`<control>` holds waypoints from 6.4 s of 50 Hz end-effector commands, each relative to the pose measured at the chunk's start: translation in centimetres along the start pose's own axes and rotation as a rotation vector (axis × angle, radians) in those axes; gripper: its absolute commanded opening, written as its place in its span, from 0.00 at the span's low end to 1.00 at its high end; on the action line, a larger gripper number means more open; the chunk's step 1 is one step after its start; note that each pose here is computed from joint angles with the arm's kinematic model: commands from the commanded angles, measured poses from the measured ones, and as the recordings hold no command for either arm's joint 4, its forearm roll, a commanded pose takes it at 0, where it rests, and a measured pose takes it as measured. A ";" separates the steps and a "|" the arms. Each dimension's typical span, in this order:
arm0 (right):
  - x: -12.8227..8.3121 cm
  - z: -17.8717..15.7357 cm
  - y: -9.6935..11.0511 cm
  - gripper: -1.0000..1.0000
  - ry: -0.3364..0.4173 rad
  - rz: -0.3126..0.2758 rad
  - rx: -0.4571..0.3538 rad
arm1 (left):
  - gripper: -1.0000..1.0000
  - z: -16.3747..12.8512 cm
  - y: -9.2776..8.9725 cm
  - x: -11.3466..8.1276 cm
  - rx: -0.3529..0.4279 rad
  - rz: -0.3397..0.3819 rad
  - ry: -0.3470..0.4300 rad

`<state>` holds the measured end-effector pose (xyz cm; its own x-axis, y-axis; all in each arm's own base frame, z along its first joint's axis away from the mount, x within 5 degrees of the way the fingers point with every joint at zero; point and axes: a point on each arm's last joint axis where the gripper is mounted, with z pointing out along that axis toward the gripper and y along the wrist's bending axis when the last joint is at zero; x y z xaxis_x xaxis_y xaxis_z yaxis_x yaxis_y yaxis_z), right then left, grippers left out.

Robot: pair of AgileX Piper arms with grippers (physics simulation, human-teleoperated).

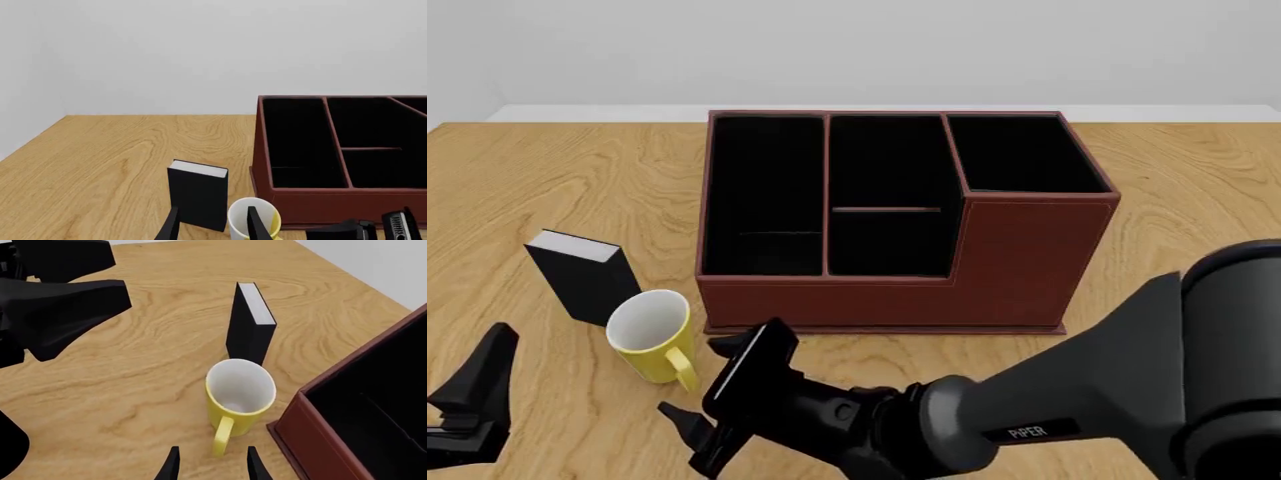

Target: Pick up the yellow and white mug and place it to the right of the caddy.

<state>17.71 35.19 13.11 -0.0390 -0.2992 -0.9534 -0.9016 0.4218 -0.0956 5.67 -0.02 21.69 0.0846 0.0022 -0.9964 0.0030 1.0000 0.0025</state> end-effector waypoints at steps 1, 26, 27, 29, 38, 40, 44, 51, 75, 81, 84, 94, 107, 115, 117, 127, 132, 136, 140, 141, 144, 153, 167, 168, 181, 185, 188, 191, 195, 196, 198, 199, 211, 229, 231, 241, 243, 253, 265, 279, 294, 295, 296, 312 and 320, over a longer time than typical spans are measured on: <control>-0.1 0.8 0.0 1.00 0.002 0.002 0.000 | 1.00 0.0 0.0 0.0 0.000 0.001 0.000; 1.1 2.6 -0.2 1.00 0.028 0.004 0.003 | 1.00 -0.1 0.0 0.0 0.000 0.000 0.000; 1.1 2.6 -0.2 1.00 0.029 0.006 0.004 | 1.00 -0.1 0.0 0.0 0.000 0.000 0.000; 1.1 2.7 -0.3 1.00 0.032 0.010 0.006 | 1.00 -0.1 0.0 0.0 0.000 0.000 0.000; 1.4 3.2 -0.1 1.00 0.038 0.017 0.003 | 1.00 -0.1 0.0 0.0 0.000 0.000 0.000; 1.4 3.3 -0.1 1.00 0.037 0.015 0.003 | 1.00 -0.1 0.0 0.0 0.000 0.000 0.000; 1.4 3.4 -0.2 1.00 0.038 0.019 0.003 | 1.00 0.0 0.0 0.0 0.000 0.000 0.000; 1.5 3.6 -0.2 1.00 0.038 0.019 0.004 | 1.00 0.0 0.0 0.0 0.000 0.000 0.000; 2.5 3.1 -0.9 0.00 0.042 0.022 0.022 | 1.00 -0.1 0.0 0.0 0.000 0.000 0.000; 1.9 3.1 -0.3 0.00 0.035 0.009 0.009 | 1.00 -0.1 0.0 0.0 0.000 0.000 -0.001; 1.7 3.0 -0.3 0.00 0.031 0.006 0.007 | 1.00 -0.1 0.0 0.0 0.000 0.000 0.000; 1.5 1.9 -0.6 0.00 0.004 -0.001 0.016 | 1.00 -0.1 0.0 0.0 0.000 0.000 0.000; -2.2 -5.0 -1.2 0.00 -0.153 -0.025 0.044 | 1.00 -0.1 0.0 0.0 0.000 0.000 0.000; -3.1 -6.7 -0.2 0.00 -0.180 -0.027 0.017 | 1.00 -0.1 0.0 0.0 0.000 -0.001 -0.001; -3.5 -7.4 0.0 0.00 -0.191 -0.030 0.011 | 1.00 -0.1 0.0 0.0 0.000 0.000 0.000; -5.9 -11.5 -0.1 0.00 -0.244 0.003 0.006 | 1.00 -0.1 0.0 0.0 0.000 0.000 0.000; -6.7 -13.4 -0.1 0.00 -0.267 0.004 0.006 | 1.00 -0.1 0.0 0.0 0.000 -0.001 -0.001; -7.0 -14.1 -0.2 0.00 -0.274 -0.004 0.008 | 1.00 -0.1 0.0 0.0 0.000 0.000 0.000; -8.1 -13.7 0.6 0.00 -0.251 0.026 -0.026 | 1.00 -0.1 0.0 0.0 0.000 0.000 0.000; -8.2 -14.0 0.5 0.00 -0.259 0.013 -0.022 | 1.00 -0.1 0.0 0.0 0.000 0.000 0.000; -8.8 -14.6 0.4 0.00 -0.266 0.010 -0.021 | 1.00 -0.1 0.0 0.0 0.000 0.000 0.000; -10.4 -16.3 -0.1 0.00 -0.270 0.005 -0.008 | 1.00 -0.1 0.0 0.0 0.000 0.000 0.000; -12.3 -18.9 -1.0 0.00 -0.292 -0.035 0.025 | 1.00 -0.1 0.0 0.0 0.000 0.000 0.000; -12.4 -19.1 -1.1 0.00 -0.292 -0.030 0.028 | 1.00 -0.1 0.0 0.0 0.000 0.001 0.000; -13.5 -20.9 -1.5 0.00 -0.304 -0.026 0.040 | 1.00 -0.1 0.0 0.0 0.000 0.000 0.000; -13.8 -21.6 -1.7 0.00 -0.313 -0.037 0.051 | 1.00 -0.1 0.0 0.0 0.000 0.001 0.000; -14.1 -22.2 -1.9 0.00 -0.318 -0.037 0.062 | 1.00 -0.1 0.0 0.0 0.000 0.000 0.000; -14.4 -22.8 -2.2 0.00 -0.326 -0.037 0.072 | 1.00 -0.1 0.0 0.1 0.001 -0.001 -0.001; -14.5 -23.3 -2.4 0.00 -0.329 -0.035 0.086 | 1.00 -0.1 0.0 0.1 0.000 -0.003 -0.002; -14.6 -23.5 -2.5 0.00 -0.330 -0.035 0.091 | 1.00 -0.1 0.0 0.0 0.000 -0.002 -0.001; -14.6 -23.7 -2.7 0.00 -0.331 -0.036 0.100 | 1.00 -0.1 0.0 0.1 0.001 -0.002 -0.001; -14.6 -23.8 -2.7 0.00 -0.332 -0.036 0.102 | 1.00 -0.1 0.0 0.1 0.000 -0.002 -0.002; -14.5 -25.0 -3.6 0.00 -0.335 -0.024 0.150 | 1.00 -0.1 0.0 0.1 0.000 -0.002 -0.001; -14.5 -26.1 -4.5 0.00 -0.335 -0.024 0.202 | 1.00 -0.1 0.0 0.1 0.001 -0.001 -0.001; -14.4 -26.3 -4.6 0.00 -0.334 -0.026 0.209 | 1.00 -0.1 0.0 0.0 0.001 -0.001 -0.001; -14.2 -27.0 -5.0 0.00 -0.331 -0.018 0.241 | 1.00 -0.1 0.0 0.0 0.001 -0.001 -0.001; -14.2 -27.2 -5.1 0.00 -0.333 -0.020 0.247 | 1.00 -0.1 0.0 0.0 0.000 -0.002 -0.001; -14.1 -27.6 -5.6 0.00 -0.329 -0.014 0.279 | 1.00 -0.1 0.0 0.0 0.001 -0.002 -0.001; -14.0 -28.0 -6.0 0.00 -0.324 -0.006 0.310 | 1.00 -0.1 0.0 0.0 0.001 -0.002 -0.002; -13.9 -28.9 -6.7 0.00 -0.323 -0.001 0.362 | 1.00 -0.1 0.0 0.1 0.001 -0.002 -0.001; -13.6 -29.5 -7.4 0.00 -0.315 0.011 0.413 | 1.00 -0.1 0.0 0.0 0.001 -0.002 -0.002; -13.6 -29.6 -7.4 0.00 -0.316 0.010 0.418 | 1.00 -0.1 0.0 0.1 0.001 -0.002 -0.002; -13.7 -29.7 -7.5 0.00 -0.317 0.013 0.421 | 1.00 -0.1 0.0 0.1 0.001 -0.002 -0.002; -13.4 -30.3 -8.0 0.00 -0.310 0.012 0.469 | 1.00 -0.1 0.0 0.1 0.000 -0.002 -0.002; -13.2 -30.7 -8.1 0.00 -0.309 0.010 0.493 | 1.00 -0.1 0.0 0.1 0.001 -0.002 -0.002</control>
<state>12.33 9.97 35.04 0.1429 -0.0666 -0.9875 -0.6146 0.7761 -0.1413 5.59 -0.02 21.60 0.0862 0.0003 -0.9963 0.0036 1.0000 0.0006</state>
